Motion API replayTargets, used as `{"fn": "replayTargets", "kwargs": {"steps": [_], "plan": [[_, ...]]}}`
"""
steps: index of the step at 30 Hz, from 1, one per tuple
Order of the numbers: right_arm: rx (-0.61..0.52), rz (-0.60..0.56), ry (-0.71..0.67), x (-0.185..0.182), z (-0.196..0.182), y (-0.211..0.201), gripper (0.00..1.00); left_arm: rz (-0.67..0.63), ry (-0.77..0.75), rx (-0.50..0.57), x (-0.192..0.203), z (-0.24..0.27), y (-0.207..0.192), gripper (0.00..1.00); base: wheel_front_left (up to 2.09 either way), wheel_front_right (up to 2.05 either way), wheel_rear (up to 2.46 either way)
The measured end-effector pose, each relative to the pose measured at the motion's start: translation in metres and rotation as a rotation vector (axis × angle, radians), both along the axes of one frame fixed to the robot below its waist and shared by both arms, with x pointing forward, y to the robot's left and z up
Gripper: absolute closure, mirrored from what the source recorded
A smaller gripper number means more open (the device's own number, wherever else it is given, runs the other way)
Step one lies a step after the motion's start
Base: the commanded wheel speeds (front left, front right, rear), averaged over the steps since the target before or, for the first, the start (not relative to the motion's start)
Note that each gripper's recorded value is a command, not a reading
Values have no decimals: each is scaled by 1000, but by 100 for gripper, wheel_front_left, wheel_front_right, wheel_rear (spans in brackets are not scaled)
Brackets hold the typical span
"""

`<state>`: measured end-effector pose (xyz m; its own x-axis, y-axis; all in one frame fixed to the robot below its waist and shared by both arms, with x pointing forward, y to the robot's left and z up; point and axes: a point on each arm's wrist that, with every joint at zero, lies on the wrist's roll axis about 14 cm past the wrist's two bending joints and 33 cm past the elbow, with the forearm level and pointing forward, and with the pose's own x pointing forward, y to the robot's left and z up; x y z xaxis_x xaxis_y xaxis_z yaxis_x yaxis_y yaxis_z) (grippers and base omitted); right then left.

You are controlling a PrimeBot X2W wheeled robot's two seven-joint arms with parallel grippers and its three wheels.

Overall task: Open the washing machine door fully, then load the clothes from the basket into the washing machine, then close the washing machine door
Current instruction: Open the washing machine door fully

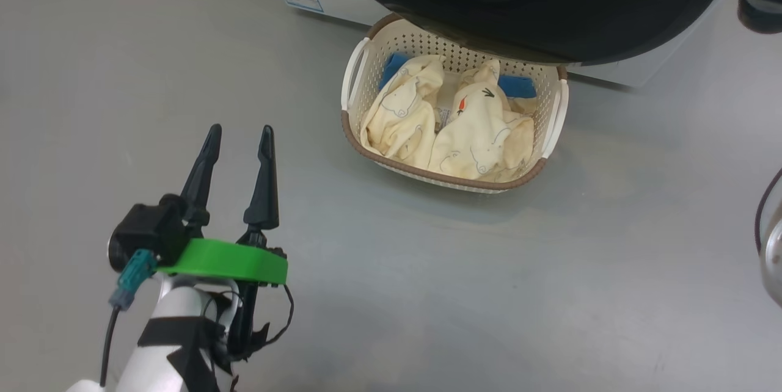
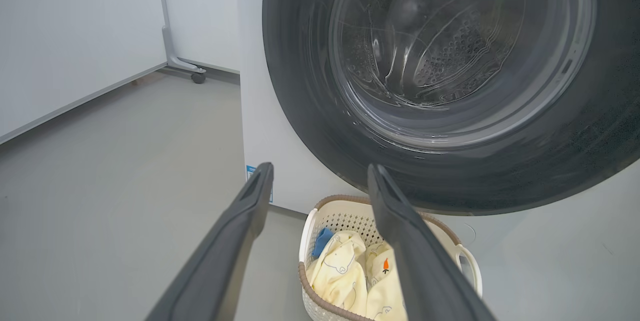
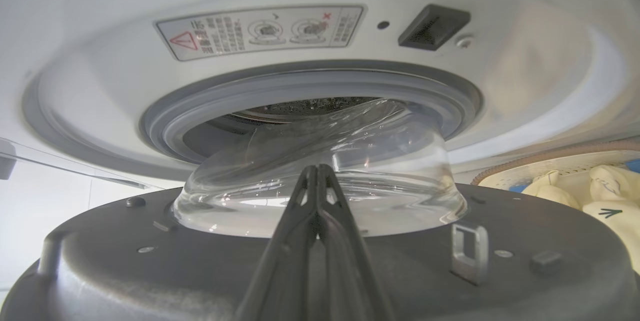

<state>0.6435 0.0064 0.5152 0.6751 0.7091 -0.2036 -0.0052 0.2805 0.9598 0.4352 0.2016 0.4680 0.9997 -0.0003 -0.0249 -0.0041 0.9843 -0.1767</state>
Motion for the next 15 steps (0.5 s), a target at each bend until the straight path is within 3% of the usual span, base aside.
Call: {"fn": "replayTargets", "kwargs": {"steps": [15], "plan": [[2,213,23,-58,-1,12,100,-18,-40,4,-9,16,-7,0,0,0,0]]}}
